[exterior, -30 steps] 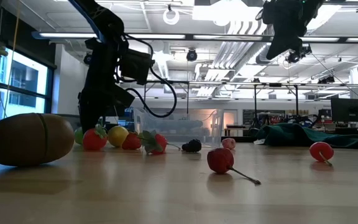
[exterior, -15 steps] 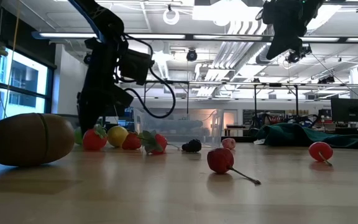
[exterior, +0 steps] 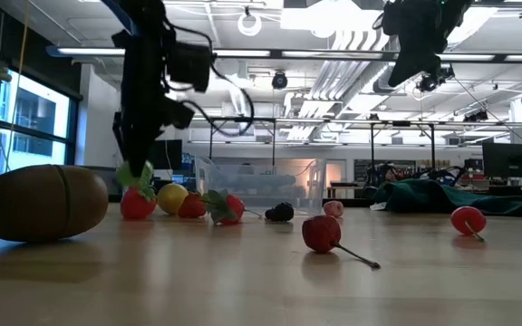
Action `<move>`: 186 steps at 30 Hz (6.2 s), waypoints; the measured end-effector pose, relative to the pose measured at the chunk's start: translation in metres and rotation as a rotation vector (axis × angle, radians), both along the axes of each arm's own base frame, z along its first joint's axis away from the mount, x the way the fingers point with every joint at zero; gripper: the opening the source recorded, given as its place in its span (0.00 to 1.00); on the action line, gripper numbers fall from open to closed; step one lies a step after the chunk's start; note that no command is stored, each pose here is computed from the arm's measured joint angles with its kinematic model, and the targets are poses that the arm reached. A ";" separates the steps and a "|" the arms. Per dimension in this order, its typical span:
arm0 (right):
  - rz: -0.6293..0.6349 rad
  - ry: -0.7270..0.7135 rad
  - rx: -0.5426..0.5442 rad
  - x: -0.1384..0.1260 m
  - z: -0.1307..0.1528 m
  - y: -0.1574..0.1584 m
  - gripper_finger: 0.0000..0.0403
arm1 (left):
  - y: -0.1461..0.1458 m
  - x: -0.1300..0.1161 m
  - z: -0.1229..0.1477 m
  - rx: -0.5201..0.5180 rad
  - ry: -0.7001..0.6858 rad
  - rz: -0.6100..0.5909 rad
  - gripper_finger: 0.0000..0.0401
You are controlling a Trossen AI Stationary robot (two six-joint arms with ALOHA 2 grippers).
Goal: Pick and placing Produce into tupperware
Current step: Put the green cabbage into the transparent bin, then put the yellow lemon into the transparent bin
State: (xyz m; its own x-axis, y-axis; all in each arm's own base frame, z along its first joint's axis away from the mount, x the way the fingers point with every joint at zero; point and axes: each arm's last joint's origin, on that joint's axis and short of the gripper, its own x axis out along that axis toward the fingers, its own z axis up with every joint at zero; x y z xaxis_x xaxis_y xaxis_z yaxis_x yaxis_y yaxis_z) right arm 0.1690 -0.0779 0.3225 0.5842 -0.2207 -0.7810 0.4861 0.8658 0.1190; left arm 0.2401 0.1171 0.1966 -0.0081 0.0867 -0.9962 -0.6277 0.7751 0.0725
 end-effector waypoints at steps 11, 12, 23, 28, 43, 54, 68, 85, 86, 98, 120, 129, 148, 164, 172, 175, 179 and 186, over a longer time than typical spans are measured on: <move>0.000 0.000 0.000 0.000 0.000 0.000 0.00 | -0.005 -0.011 0.059 0.193 -0.353 0.012 0.60; 0.000 0.000 0.000 0.000 0.000 0.000 0.00 | -0.005 -0.011 0.064 0.210 -0.390 0.010 0.60; 0.000 0.000 0.000 0.000 0.000 0.000 0.00 | -0.016 0.008 0.110 0.370 -0.619 -0.071 0.60; 0.000 -0.001 0.000 0.000 0.000 0.000 0.00 | -0.021 0.027 0.123 0.403 -0.641 -0.136 0.60; 0.000 0.000 0.000 0.000 0.000 0.000 0.00 | -0.005 0.118 0.072 0.214 -0.343 -0.353 0.60; 0.000 -0.001 0.000 0.000 0.000 0.000 0.00 | 0.006 0.150 0.009 0.092 -0.153 -0.403 0.60; 0.000 -0.003 -0.001 0.000 0.000 0.000 0.00 | 0.013 0.154 -0.020 0.033 -0.089 -0.391 0.60; 0.000 -0.003 -0.001 0.000 0.000 0.000 0.00 | 0.012 0.154 -0.020 0.014 -0.105 -0.387 0.60; 0.000 -0.003 -0.001 0.000 0.000 0.000 0.00 | 0.012 0.154 -0.020 0.014 -0.106 -0.387 0.60; 0.000 -0.003 -0.001 0.000 0.000 0.000 0.00 | 0.012 0.155 -0.020 0.008 -0.114 -0.421 0.77; 0.000 -0.003 -0.001 0.000 0.000 0.000 0.00 | 0.014 0.160 0.059 0.037 -0.098 -0.390 0.67; 0.000 -0.003 -0.001 0.000 0.000 0.000 0.00 | 0.008 0.136 0.125 0.048 -0.032 -0.301 0.65; 0.000 -0.003 -0.001 0.000 0.000 0.000 0.00 | -0.020 0.048 0.114 0.033 -0.051 0.296 0.65; 0.000 -0.003 -0.001 0.000 0.000 0.000 0.00 | -0.028 0.034 0.028 -0.089 -0.216 0.587 0.65; 0.000 -0.003 -0.001 0.000 0.000 0.000 0.00 | -0.029 0.031 0.006 -0.075 -0.241 0.631 0.65; 0.000 -0.003 -0.001 0.000 0.000 0.000 0.00 | -0.029 0.030 -0.002 -0.075 -0.258 0.641 0.65; 0.000 -0.003 -0.001 0.000 0.000 0.000 0.00 | -0.029 0.029 -0.012 -0.074 -0.289 0.652 0.65; 0.000 -0.003 -0.001 0.000 0.000 0.000 0.00 | -0.030 0.027 -0.023 -0.077 -0.311 0.673 0.65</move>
